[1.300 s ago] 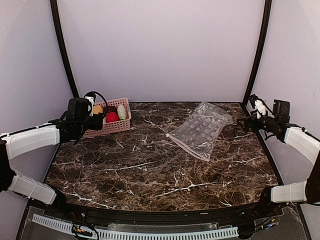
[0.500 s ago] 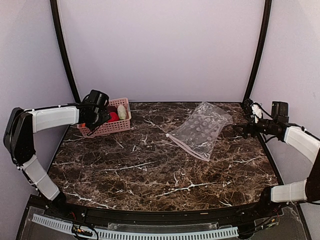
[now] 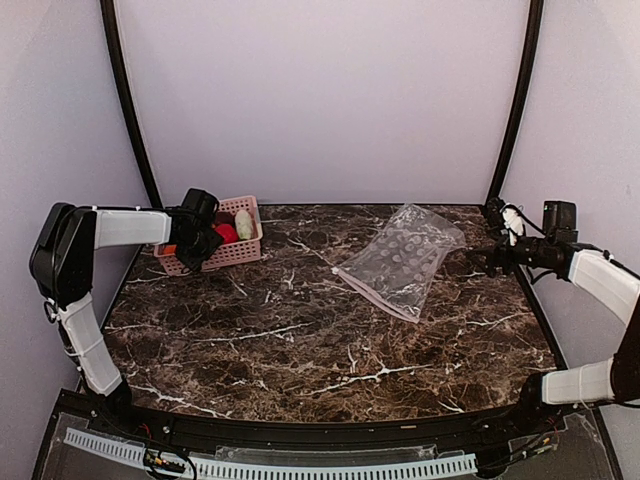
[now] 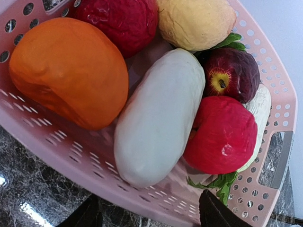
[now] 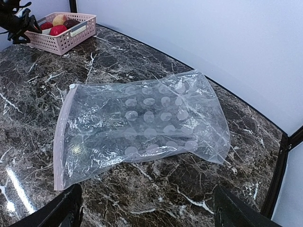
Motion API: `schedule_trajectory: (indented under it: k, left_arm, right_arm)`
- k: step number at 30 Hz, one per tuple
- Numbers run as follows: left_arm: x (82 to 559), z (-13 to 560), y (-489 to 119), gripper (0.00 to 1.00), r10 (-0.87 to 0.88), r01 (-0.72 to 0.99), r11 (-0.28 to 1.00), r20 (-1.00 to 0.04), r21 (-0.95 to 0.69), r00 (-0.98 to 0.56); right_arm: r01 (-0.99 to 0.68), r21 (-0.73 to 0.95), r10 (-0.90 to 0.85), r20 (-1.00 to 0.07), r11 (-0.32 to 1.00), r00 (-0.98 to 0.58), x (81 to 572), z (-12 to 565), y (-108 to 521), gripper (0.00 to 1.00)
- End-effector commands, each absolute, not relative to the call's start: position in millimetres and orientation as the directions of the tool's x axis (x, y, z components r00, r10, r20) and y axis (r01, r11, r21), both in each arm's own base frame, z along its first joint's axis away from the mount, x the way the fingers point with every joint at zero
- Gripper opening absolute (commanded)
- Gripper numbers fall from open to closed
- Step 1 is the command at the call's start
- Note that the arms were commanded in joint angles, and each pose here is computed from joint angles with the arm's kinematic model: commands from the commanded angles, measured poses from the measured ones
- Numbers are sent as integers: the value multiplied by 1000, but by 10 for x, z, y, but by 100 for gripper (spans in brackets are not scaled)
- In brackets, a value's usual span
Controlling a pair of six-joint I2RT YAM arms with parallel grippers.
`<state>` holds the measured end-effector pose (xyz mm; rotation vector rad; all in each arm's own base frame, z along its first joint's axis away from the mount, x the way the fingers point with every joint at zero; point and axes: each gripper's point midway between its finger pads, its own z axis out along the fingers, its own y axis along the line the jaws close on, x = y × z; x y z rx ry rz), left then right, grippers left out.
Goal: Place the food in the zip-top bag and seal the zipper
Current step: Move the bin to the center of the board.
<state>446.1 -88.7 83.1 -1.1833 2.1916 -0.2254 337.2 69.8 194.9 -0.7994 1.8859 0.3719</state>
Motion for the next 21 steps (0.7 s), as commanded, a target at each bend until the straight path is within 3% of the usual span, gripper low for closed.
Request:
schedule_trajectory:
  k: [1,21]
  left_arm:
    - [4449,729,-883,68,-812,-723,563,-431,-401,-394]
    - [4251,663,-942,39,-743,-652,663,-429,-368,-514]
  right_arm:
    - [-687,-106,-375,-892,719,-255,3373,2000,724,93]
    - [-699,-105,-402,-873,707,-276,3389,1894,768,92]
